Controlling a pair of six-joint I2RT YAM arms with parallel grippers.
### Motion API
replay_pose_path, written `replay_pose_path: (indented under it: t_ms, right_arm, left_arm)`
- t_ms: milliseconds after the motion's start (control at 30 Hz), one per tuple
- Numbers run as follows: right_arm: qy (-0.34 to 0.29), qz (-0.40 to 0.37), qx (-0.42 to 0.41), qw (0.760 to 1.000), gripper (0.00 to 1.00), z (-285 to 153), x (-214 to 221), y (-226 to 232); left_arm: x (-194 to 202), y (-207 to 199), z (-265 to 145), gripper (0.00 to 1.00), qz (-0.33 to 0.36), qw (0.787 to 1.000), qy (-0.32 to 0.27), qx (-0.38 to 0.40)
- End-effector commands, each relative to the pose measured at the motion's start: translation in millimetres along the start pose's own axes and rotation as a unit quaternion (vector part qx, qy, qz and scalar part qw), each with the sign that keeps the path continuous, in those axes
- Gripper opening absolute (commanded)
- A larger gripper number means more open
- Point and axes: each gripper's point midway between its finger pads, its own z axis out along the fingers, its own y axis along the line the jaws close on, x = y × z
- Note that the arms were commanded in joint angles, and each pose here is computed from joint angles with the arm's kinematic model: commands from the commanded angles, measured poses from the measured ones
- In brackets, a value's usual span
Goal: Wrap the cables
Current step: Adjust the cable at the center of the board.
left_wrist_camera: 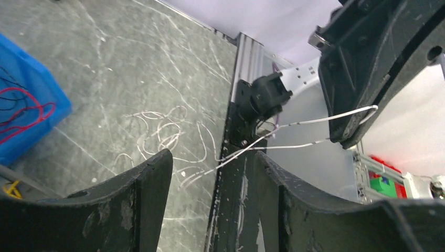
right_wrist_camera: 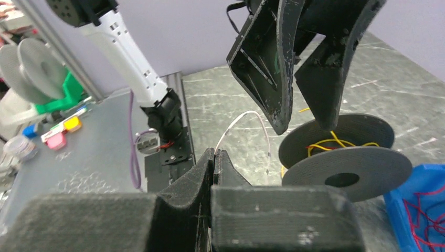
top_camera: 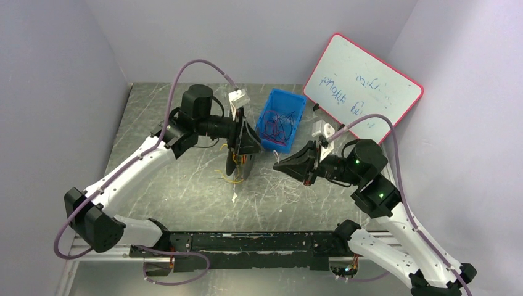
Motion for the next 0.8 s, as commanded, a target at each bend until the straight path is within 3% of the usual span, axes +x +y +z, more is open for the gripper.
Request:
replay_pose_path:
  t_ms: [0,300,567,767]
  right_arm:
    - [0.007,-0.024,-0.070,0.997,0.00,-2.4,0.3,23.1]
    - [-0.007,-0.017,-0.122,0.992,0.00,-4.9,-4.2,41.9]
    - [-0.047,-0.030,-0.151,0.987,0.00,-17.0,-40.6,64.7]
    - [-0.069,-0.039,-0.155,0.985,0.00,-22.7,-59.0,72.4]
  left_arm:
    - [-0.2,-32.1,-5.4,0.63,0.048,0.998,-0.011,0.049]
    - [28.7,-56.9,1.8,0.63,0.062,0.994,0.011,0.087]
    - [52.0,-54.9,13.2,0.66,0.064,0.995,0.029,0.071]
    - [71.5,-65.3,23.4,0.67,0.064,0.992,0.039,0.103]
